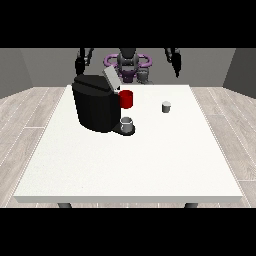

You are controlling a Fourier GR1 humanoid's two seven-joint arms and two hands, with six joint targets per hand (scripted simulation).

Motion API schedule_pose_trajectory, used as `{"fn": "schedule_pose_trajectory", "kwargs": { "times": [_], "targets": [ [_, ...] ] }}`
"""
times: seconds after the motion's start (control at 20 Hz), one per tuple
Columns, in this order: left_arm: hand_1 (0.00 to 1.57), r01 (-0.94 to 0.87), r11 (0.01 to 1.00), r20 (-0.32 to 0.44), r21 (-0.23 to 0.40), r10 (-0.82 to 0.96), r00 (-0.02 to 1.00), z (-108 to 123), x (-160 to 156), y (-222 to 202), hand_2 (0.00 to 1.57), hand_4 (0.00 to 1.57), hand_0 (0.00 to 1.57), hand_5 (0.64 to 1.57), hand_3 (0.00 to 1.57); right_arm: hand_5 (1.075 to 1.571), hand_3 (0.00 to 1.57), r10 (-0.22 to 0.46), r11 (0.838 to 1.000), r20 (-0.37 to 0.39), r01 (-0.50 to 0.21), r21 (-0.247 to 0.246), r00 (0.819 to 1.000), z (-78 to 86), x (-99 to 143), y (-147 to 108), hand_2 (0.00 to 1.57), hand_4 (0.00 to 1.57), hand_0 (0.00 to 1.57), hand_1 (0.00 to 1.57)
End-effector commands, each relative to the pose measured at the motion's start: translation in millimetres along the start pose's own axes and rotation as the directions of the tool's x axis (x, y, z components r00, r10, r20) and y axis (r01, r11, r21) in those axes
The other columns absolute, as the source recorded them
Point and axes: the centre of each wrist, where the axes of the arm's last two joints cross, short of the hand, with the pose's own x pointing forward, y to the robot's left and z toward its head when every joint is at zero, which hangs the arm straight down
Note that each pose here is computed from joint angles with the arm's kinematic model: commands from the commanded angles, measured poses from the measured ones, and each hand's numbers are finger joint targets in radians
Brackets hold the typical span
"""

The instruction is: Insert the coffee pod into the coffee machine and close the lid

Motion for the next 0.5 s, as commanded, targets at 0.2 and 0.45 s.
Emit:
{"fn": "schedule_pose_trajectory", "kwargs": {
  "times": [0.2, 0.45],
  "targets": [
    [0.00, -0.103, 0.990, 0.078, -0.095, 0.110, 0.991, 16, -12, 9, 0.00, 0.27, 0.00, 1.571, 0.00, 1.571, 0.00, -0.027, 1.000, -0.056, 0.026, -0.009, 0.998, 7.7, -19, -2, 0.00, 0.13, 0.00, 0.00],
    [0.00, 0.023, 0.991, 0.098, -0.129, -0.010, 0.995, 14, -4, 18, 0.00, 0.31, 0.00, 1.571, 0.00, 1.571, 0.00, -0.087, 0.974, 0.083, 0.102, -0.203, 0.993, 8.7, -23, -3, 0.00, 0.09, 0.00, 0.00]
  ]
}}
